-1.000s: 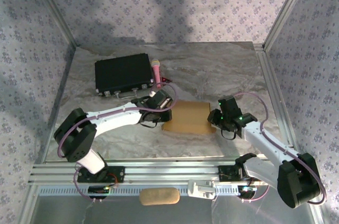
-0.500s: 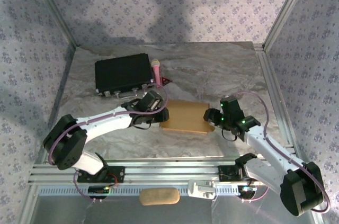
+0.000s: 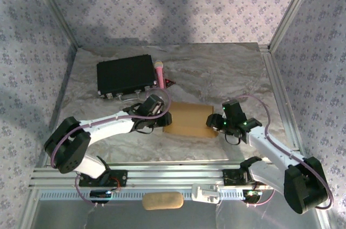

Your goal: Fold the paper box

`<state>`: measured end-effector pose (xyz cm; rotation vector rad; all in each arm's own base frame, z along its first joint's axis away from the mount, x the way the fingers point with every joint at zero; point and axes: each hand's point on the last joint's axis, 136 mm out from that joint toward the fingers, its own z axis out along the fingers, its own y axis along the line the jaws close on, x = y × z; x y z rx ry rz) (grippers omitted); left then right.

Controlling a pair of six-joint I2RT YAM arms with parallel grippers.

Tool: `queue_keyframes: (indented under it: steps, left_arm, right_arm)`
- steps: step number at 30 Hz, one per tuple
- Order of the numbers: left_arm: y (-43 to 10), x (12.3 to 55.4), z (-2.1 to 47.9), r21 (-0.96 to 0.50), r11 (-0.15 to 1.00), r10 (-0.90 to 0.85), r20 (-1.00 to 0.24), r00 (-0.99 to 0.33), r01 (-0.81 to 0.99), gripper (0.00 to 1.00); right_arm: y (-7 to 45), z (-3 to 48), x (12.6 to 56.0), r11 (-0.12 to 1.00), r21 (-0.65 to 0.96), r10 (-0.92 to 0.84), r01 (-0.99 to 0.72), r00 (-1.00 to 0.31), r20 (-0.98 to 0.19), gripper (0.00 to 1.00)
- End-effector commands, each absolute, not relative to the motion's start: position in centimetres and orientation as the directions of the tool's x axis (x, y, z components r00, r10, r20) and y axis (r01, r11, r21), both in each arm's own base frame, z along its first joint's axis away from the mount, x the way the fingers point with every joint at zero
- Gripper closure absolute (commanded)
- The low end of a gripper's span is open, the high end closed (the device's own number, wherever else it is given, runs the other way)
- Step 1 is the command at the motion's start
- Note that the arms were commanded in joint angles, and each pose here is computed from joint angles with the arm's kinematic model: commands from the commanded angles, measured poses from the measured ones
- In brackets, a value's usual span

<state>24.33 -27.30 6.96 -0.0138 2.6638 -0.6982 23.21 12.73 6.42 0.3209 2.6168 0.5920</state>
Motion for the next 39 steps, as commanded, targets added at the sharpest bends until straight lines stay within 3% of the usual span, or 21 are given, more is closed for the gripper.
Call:
queue_keyframes:
  steps: [1, 28, 39]
  left_arm:
    - [-27.0, 24.2, 5.8, -0.464, 0.883, -0.103, -0.351, -0.931, 0.077, 0.56]
    - [-26.6, 23.8, 3.9, -0.470, 0.882, -0.131, -0.328, -0.936, 0.041, 0.79]
    - [-26.6, 23.8, 3.8, -0.473, 0.880, -0.136, -0.327, -0.935, 0.038, 0.83]
  right_arm:
    - [12.5, 5.5, 22.7, 0.889, 0.440, 0.297, 0.124, -0.889, -0.348, 0.42]
    - [12.3, 3.2, 22.5, 0.884, 0.441, 0.311, 0.153, -0.897, -0.313, 0.56]
    - [12.2, 3.0, 22.5, 0.872, 0.460, 0.329, 0.166, -0.895, -0.300, 0.69]
